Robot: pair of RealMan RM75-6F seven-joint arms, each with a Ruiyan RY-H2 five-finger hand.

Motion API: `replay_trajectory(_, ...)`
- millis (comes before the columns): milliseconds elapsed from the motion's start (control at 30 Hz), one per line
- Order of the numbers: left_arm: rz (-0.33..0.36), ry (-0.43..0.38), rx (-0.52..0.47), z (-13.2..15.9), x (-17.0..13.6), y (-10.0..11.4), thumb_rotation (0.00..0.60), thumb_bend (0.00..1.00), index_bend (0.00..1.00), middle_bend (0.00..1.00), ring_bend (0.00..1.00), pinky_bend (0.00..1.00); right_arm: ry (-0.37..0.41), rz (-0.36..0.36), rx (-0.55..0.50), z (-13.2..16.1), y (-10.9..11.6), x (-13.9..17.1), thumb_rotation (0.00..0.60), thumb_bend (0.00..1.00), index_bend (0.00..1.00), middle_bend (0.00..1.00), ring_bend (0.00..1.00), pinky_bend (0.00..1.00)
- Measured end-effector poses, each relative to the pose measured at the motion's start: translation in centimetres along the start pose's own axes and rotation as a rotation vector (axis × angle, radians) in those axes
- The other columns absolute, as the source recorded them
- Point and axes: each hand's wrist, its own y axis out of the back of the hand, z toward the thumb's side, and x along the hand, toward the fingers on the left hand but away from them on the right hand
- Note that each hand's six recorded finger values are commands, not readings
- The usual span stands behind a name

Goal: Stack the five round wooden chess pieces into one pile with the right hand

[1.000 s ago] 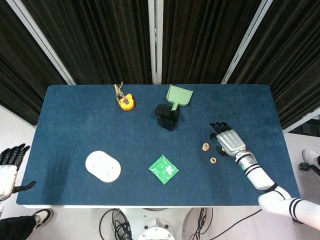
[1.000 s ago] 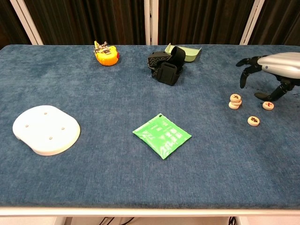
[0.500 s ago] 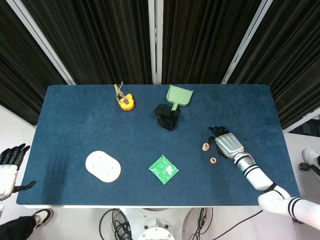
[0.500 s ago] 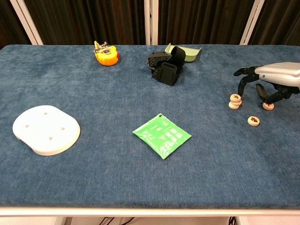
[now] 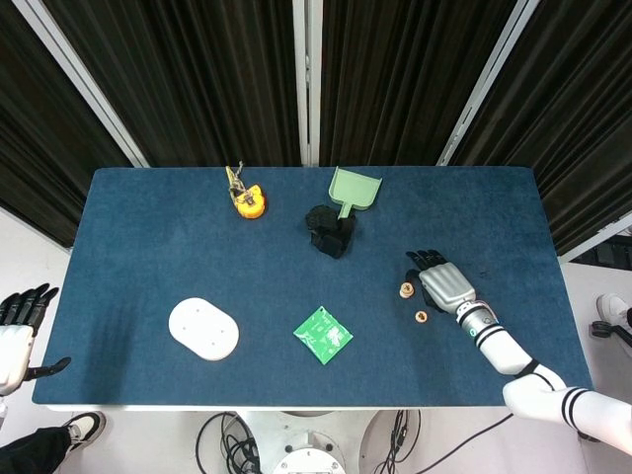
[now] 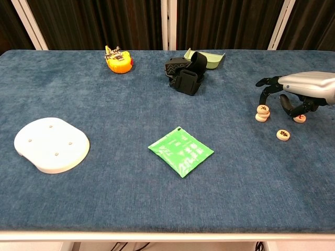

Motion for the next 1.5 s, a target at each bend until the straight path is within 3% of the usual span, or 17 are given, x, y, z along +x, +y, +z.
replay_trajectory(1500,-0.006,-0.006,0.006,0.21,-0.02,-0.17,0.600,0.07,0.00,0.00,0.00,0.00,-0.024,-0.001,0.002,-0.42,-0.31,0.70,0.600,0.93,0.33,0.01,0.00,0.00)
